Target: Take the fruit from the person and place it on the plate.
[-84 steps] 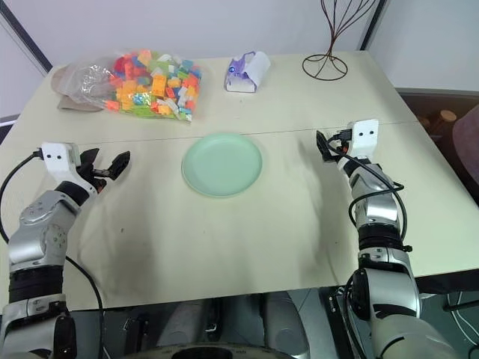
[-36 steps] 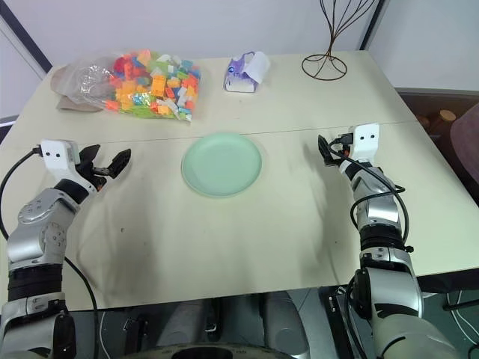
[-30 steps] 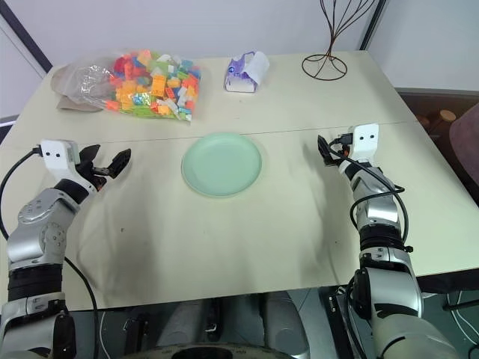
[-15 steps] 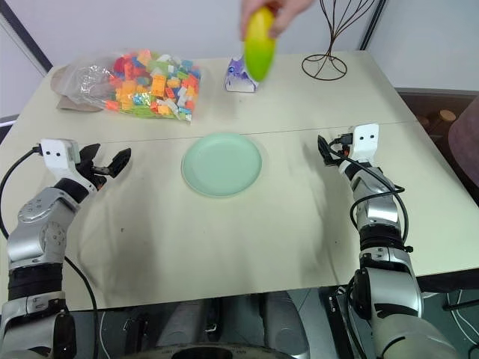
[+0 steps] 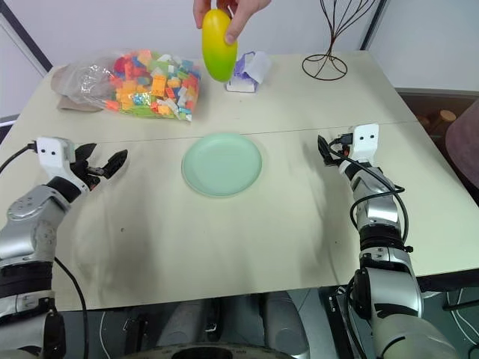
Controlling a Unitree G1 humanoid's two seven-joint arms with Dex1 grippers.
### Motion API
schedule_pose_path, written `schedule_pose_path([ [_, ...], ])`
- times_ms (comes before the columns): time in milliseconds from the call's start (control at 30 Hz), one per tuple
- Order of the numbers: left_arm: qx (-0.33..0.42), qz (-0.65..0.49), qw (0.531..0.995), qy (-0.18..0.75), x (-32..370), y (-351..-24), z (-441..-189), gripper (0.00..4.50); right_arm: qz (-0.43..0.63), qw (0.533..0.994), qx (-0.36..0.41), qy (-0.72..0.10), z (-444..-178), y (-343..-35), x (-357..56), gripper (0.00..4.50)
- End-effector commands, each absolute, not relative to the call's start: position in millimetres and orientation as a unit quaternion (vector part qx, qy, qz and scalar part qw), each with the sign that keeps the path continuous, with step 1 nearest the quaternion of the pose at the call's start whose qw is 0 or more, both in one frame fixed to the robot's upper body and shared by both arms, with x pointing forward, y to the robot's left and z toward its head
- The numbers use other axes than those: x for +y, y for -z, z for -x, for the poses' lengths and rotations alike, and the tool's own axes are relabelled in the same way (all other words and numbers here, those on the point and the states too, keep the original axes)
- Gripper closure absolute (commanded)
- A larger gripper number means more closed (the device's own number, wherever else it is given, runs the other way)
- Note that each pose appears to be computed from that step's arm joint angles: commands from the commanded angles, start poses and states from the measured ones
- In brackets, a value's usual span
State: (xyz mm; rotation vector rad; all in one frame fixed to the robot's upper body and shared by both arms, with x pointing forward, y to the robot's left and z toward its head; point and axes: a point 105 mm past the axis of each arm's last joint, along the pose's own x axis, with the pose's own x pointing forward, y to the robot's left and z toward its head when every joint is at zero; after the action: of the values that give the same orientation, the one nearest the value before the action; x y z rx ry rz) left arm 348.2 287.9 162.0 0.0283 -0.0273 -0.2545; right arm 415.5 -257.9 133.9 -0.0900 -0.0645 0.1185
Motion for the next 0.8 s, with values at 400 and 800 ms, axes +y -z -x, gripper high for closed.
schedule_pose_path([
  [400, -0.048, 0.041, 0.929, 0.363, 225.3, -239.8, -308.4, 0.00, 0.052, 0.995, -0.061, -0.055, -416.4, -152.1, -260.6, 0.03],
  [800, -0.035, 0.024, 0.937, 0.347, 232.9, -236.0, -311.7, 0.00, -0.048, 0.943, -0.109, -0.312, -385.0, -241.9, -187.8, 0.03],
])
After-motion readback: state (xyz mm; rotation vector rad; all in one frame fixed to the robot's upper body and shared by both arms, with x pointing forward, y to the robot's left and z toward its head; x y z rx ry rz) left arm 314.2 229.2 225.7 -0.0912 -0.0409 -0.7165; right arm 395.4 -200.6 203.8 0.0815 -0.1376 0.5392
